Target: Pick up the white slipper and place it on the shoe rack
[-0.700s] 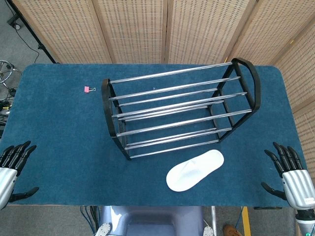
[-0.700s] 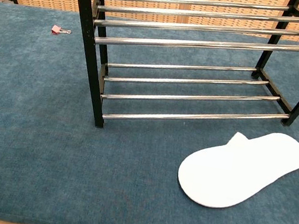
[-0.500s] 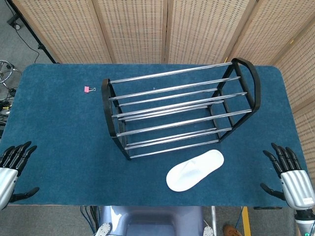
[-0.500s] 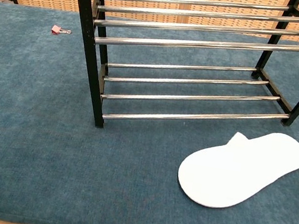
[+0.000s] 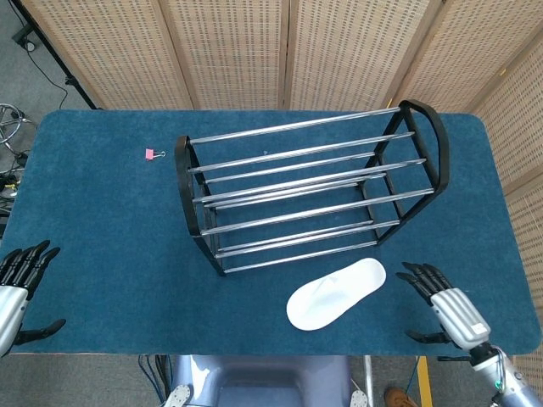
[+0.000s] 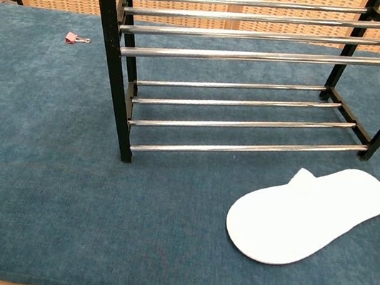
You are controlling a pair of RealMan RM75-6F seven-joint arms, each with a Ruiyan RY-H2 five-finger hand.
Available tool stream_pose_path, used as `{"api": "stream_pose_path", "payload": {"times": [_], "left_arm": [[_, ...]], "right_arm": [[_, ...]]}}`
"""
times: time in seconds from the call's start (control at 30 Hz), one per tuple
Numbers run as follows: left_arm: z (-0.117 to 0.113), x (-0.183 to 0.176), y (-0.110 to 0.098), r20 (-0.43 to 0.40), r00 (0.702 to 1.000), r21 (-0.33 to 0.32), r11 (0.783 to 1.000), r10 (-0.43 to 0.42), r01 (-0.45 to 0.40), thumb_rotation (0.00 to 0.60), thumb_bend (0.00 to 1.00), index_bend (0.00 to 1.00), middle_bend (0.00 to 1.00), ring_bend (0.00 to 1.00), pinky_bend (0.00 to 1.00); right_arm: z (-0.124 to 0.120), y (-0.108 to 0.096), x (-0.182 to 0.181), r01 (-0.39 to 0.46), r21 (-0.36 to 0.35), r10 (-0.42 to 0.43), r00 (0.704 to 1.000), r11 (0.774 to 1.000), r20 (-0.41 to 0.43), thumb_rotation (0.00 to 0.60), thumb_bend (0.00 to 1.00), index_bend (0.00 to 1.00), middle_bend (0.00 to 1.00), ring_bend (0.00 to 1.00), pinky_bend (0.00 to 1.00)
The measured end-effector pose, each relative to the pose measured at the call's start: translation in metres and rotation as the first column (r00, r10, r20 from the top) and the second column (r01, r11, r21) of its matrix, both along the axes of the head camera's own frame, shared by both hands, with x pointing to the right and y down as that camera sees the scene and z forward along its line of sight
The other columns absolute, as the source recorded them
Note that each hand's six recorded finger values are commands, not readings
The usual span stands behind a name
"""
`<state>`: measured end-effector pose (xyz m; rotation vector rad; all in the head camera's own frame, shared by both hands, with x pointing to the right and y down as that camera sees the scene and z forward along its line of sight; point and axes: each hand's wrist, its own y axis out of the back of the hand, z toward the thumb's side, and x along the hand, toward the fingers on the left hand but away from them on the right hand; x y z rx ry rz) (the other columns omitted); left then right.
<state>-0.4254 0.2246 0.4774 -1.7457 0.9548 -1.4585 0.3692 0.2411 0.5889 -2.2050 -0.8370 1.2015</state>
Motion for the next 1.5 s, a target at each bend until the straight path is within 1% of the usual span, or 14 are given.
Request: {"api": "stream_pose_path", "payload": {"times": [0.07, 0.13, 0.2, 0.33, 0.57, 0.77, 0.97, 1.23, 1.5], "left_arm": [[0.001, 0.000, 0.000, 0.002, 1.000, -0.003, 1.000, -0.001, 0.001, 0.600, 0.00, 0.00, 0.00, 0.00, 0.00], [0.001, 0.000, 0.000, 0.002, 1.000, -0.004, 1.000, -0.003, 0.003, 0.600, 0.00, 0.00, 0.00, 0.00, 0.00], [0.001, 0.000, 0.000, 0.002, 1.000, -0.003, 1.000, -0.004, 0.004, 0.600, 0.00, 0.00, 0.00, 0.00, 0.00], [0.001, -0.001, -0.001, 0.001, 1.000, -0.003, 1.000, -0.007, 0.007, 0.600, 0.00, 0.00, 0.00, 0.00, 0.00], [0.003, -0.001, -0.001, 0.004, 1.000, -0.009, 1.000, -0.007, 0.007, 0.600, 0.00, 0.00, 0.00, 0.00, 0.00], [0.004, 0.000, -0.001, 0.008, 1.000, -0.013, 1.000, -0.005, 0.005, 0.600, 0.00, 0.00, 0.00, 0.00, 0.00], [0.004, -0.002, -0.002, 0.003, 1.000, -0.011, 1.000, -0.014, 0.014, 0.600, 0.00, 0.00, 0.00, 0.00, 0.00], [0.004, -0.002, -0.002, 0.003, 1.000, -0.014, 1.000, -0.014, 0.014, 0.600, 0.00, 0.00, 0.00, 0.00, 0.00], [0.004, -0.002, -0.002, 0.002, 1.000, -0.014, 1.000, -0.017, 0.017, 0.600, 0.00, 0.00, 0.00, 0.00, 0.00]], "right_arm": [[0.012, -0.005, -0.008, 0.042, -0.050, -0.042, 0.999, 0.998, 0.006, 0.600, 0.61, 0.13, 0.07, 0.00, 0.00], [0.022, -0.009, -0.013, 0.073, -0.077, -0.073, 0.997, 0.994, 0.000, 0.600, 0.67, 0.14, 0.07, 0.00, 0.00], [0.031, -0.013, -0.017, 0.090, -0.100, -0.091, 0.996, 0.991, -0.011, 0.600, 0.69, 0.14, 0.07, 0.00, 0.00], [0.047, -0.019, -0.019, 0.092, -0.131, -0.098, 0.994, 0.987, -0.042, 0.600, 0.74, 0.15, 0.08, 0.00, 0.00], [0.070, -0.032, -0.027, 0.085, -0.176, -0.102, 0.991, 0.981, -0.089, 0.600, 0.75, 0.15, 0.09, 0.00, 0.00], [0.084, -0.044, -0.034, 0.079, -0.201, -0.105, 0.986, 0.976, -0.126, 0.600, 0.75, 0.17, 0.09, 0.01, 0.01], [0.094, -0.053, -0.038, 0.046, -0.210, -0.078, 0.986, 0.977, -0.149, 0.600, 0.75, 0.19, 0.11, 0.02, 0.01], [0.104, -0.057, -0.038, 0.022, -0.229, -0.064, 0.981, 0.973, -0.181, 0.600, 0.75, 0.19, 0.14, 0.03, 0.02], [0.107, -0.056, -0.038, 0.023, -0.231, -0.070, 0.978, 0.973, -0.198, 0.600, 0.75, 0.20, 0.17, 0.06, 0.02]]}}
